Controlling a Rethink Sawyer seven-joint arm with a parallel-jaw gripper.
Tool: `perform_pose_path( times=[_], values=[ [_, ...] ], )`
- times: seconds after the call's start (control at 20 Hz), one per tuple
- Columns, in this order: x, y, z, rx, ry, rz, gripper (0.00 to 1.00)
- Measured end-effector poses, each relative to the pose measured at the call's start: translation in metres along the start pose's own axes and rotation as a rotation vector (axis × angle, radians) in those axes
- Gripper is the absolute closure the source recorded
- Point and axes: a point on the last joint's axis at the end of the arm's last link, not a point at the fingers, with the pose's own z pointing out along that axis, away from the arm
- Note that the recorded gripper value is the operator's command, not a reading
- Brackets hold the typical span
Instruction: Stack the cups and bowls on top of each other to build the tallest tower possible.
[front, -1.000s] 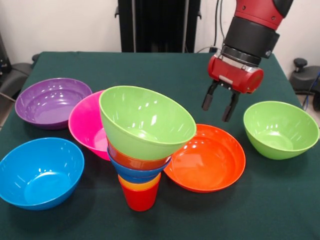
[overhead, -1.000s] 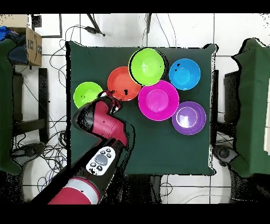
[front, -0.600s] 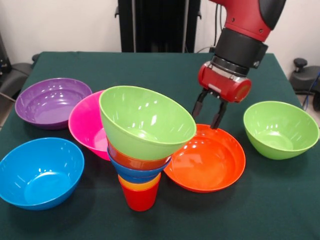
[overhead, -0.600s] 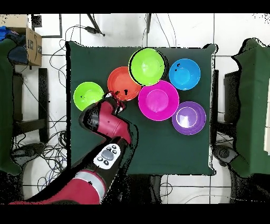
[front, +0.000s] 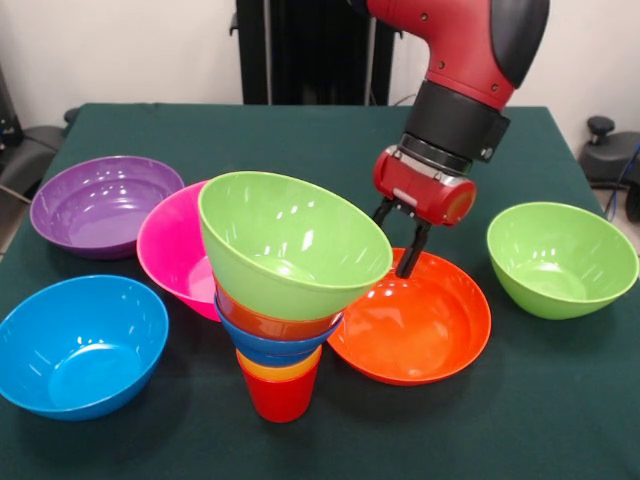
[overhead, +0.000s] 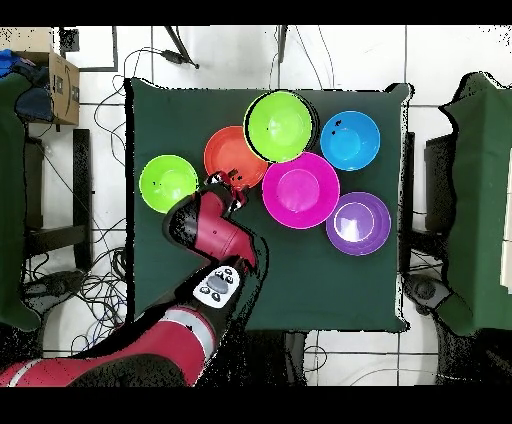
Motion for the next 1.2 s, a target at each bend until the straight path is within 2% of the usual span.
perform_pose_path(
  times=[0.35, 1.2],
  values=[
    [0.0046, -0.0017, 0.0063, -0.01, -0.023, -0.006, 0.0],
    [0.011, 0.0034, 0.0065, -0.004, -0.004, 0.035, 0.0]
  ],
)
